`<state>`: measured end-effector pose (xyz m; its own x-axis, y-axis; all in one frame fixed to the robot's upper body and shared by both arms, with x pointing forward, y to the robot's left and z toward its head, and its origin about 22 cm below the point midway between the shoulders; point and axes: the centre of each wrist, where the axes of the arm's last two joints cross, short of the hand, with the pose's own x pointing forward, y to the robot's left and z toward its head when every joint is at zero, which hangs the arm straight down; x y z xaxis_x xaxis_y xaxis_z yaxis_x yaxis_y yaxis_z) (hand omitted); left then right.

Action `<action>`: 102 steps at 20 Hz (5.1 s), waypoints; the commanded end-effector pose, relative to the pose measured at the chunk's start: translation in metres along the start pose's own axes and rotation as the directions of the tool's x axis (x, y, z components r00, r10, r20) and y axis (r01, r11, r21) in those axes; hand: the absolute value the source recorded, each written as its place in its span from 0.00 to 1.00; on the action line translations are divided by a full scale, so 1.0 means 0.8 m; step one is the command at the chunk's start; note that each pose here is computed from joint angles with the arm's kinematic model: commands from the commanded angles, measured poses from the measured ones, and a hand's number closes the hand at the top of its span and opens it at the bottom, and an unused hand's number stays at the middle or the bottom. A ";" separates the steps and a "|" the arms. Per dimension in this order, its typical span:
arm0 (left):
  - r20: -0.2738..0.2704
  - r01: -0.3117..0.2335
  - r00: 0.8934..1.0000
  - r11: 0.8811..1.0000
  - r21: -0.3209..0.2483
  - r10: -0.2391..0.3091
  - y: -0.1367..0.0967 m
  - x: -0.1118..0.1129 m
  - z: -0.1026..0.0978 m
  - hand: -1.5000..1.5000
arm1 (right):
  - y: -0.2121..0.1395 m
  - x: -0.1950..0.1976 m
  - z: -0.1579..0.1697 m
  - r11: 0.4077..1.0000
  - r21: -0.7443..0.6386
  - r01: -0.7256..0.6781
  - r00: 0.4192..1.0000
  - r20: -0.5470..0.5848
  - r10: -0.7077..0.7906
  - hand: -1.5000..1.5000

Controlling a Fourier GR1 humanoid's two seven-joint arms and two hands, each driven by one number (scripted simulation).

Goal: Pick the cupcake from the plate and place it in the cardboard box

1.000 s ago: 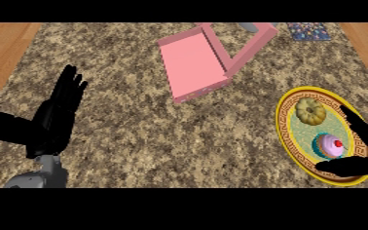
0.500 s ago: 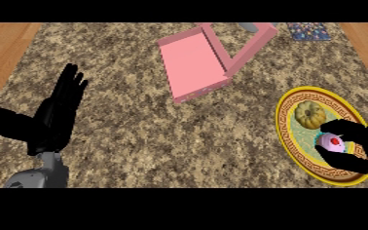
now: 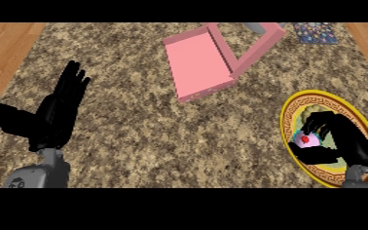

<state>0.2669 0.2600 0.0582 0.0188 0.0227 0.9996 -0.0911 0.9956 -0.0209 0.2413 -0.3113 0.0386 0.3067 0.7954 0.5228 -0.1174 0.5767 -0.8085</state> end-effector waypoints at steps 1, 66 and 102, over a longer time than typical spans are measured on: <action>0.028 0.002 1.000 0.995 -0.102 0.001 -0.028 0.011 -0.008 0.50 | 0.048 0.116 0.000 0.984 0.035 -0.174 0.960 0.228 0.161 1.00; 0.039 0.000 0.999 0.996 -0.092 0.004 -0.038 0.017 -0.022 0.50 | 0.071 0.436 -0.132 0.834 -0.189 -0.518 0.853 -0.184 0.488 0.00; 0.006 0.008 1.000 1.000 0.027 -0.009 -0.005 0.011 0.016 0.50 | 0.019 0.410 -0.120 0.661 -0.502 0.558 0.827 0.408 -0.387 0.00</action>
